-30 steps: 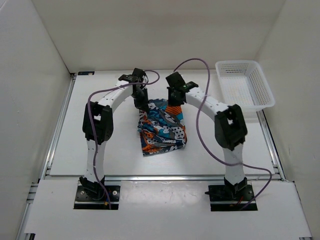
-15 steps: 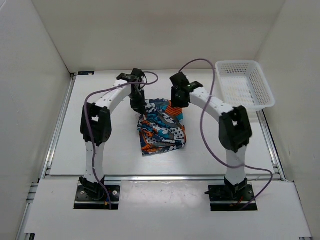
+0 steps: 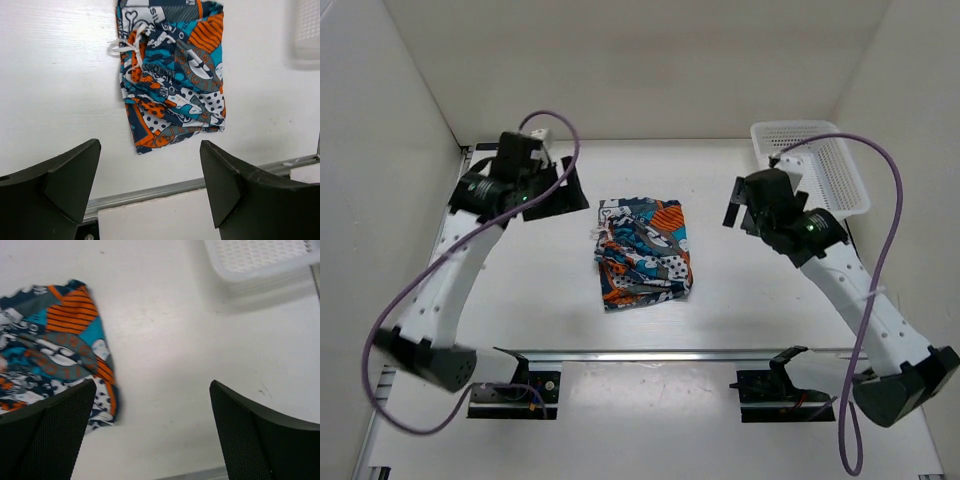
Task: Fold and stack the shorts
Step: Fold the shorts
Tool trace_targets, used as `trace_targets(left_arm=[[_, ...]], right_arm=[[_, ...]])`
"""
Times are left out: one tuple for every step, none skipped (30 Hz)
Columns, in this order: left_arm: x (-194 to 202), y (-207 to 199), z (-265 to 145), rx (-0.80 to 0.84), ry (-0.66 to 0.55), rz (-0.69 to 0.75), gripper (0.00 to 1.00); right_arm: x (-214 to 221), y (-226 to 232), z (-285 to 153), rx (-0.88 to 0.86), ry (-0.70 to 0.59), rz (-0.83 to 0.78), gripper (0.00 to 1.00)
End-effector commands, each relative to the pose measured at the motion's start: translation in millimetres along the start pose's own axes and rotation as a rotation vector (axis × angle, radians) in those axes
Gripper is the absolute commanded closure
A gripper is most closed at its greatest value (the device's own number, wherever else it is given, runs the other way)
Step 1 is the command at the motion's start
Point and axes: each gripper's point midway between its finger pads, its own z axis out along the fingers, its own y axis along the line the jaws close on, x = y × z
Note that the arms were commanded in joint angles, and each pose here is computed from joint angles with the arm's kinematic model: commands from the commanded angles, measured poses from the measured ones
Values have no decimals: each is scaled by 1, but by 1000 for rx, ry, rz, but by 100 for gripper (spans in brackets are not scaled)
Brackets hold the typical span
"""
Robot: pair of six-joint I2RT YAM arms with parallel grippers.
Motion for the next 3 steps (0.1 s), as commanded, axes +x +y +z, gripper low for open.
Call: trace_targets(left_arm=[[-3, 17, -44, -30, -154, -47, 8], [-4, 25, -53, -51, -189, -71, 7], [-4, 28, -61, -53, -224, -83, 6]], right_arm=[[21, -48, -19, 140, 4, -8, 2], [28, -55, -18, 152, 11, -7, 2], [31, -60, -22, 162, 6, -9, 2]])
